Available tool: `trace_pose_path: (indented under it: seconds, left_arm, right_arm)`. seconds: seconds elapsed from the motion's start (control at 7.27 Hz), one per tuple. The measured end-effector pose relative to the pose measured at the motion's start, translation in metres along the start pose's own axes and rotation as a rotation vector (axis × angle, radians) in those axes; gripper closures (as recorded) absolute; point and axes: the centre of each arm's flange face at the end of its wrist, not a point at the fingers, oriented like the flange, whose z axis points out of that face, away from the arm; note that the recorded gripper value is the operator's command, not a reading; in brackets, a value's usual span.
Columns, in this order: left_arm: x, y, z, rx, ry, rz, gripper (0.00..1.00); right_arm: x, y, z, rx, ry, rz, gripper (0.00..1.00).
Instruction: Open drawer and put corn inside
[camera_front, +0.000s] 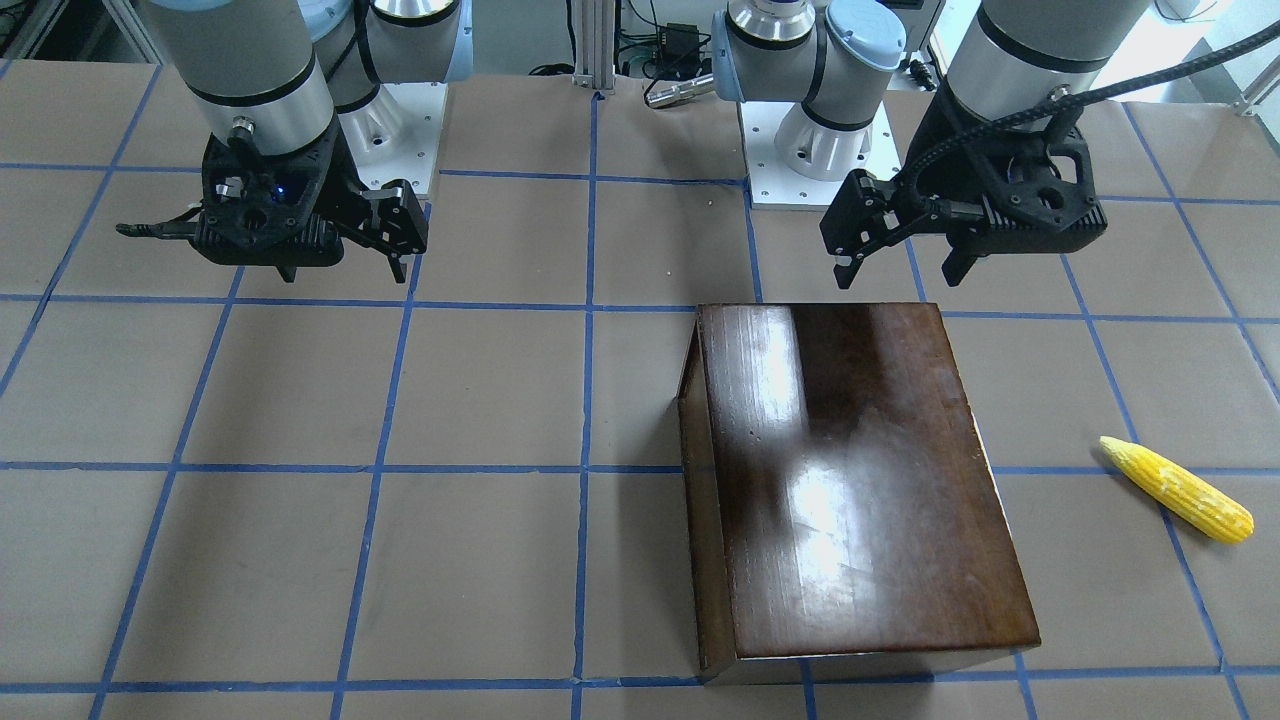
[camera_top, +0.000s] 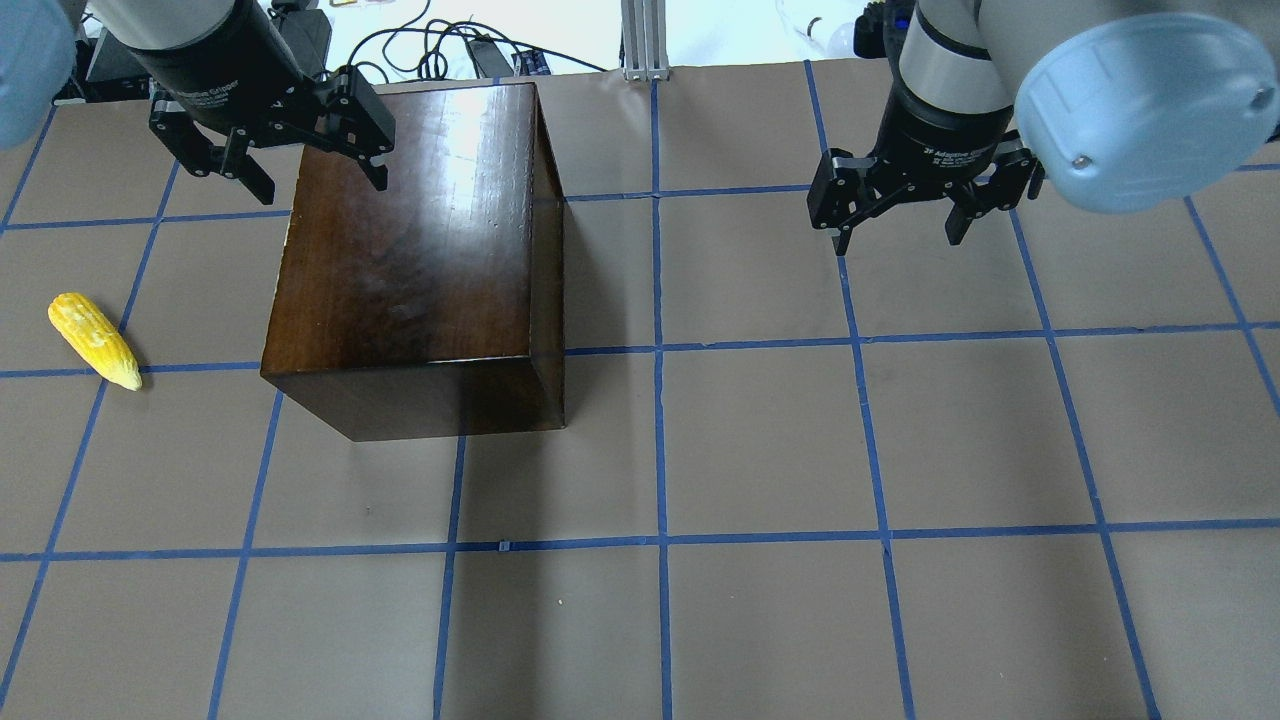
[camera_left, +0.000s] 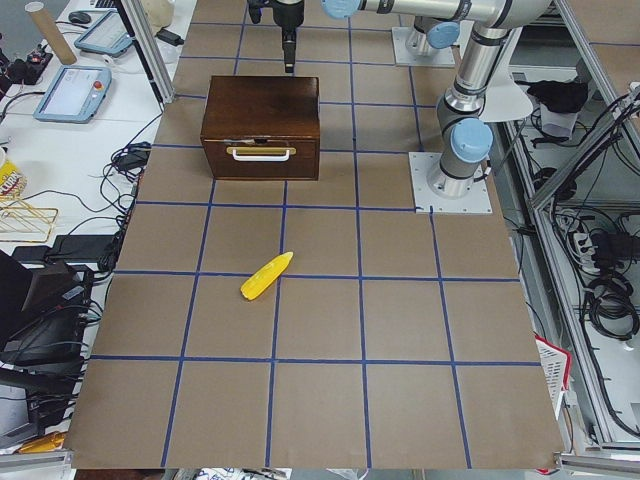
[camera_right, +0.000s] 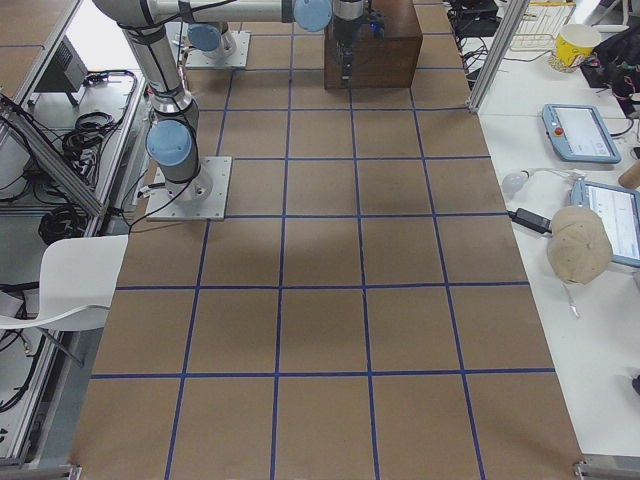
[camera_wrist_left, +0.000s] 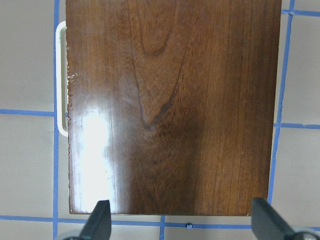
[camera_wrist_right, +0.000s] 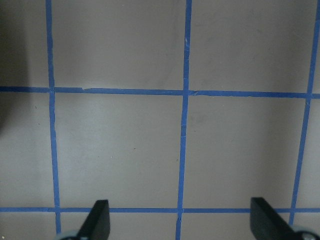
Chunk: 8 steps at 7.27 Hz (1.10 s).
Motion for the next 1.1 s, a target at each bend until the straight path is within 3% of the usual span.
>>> trace_pose_path:
  seconds: [1.1]
  left_arm:
    - [0.0018, -0.0044, 0.0032, 0.014, 0.002, 0.008, 0.00]
  right_arm:
    - [0.0000, 0.0000, 0.0000, 0.000, 0.000, 0.000, 0.00]
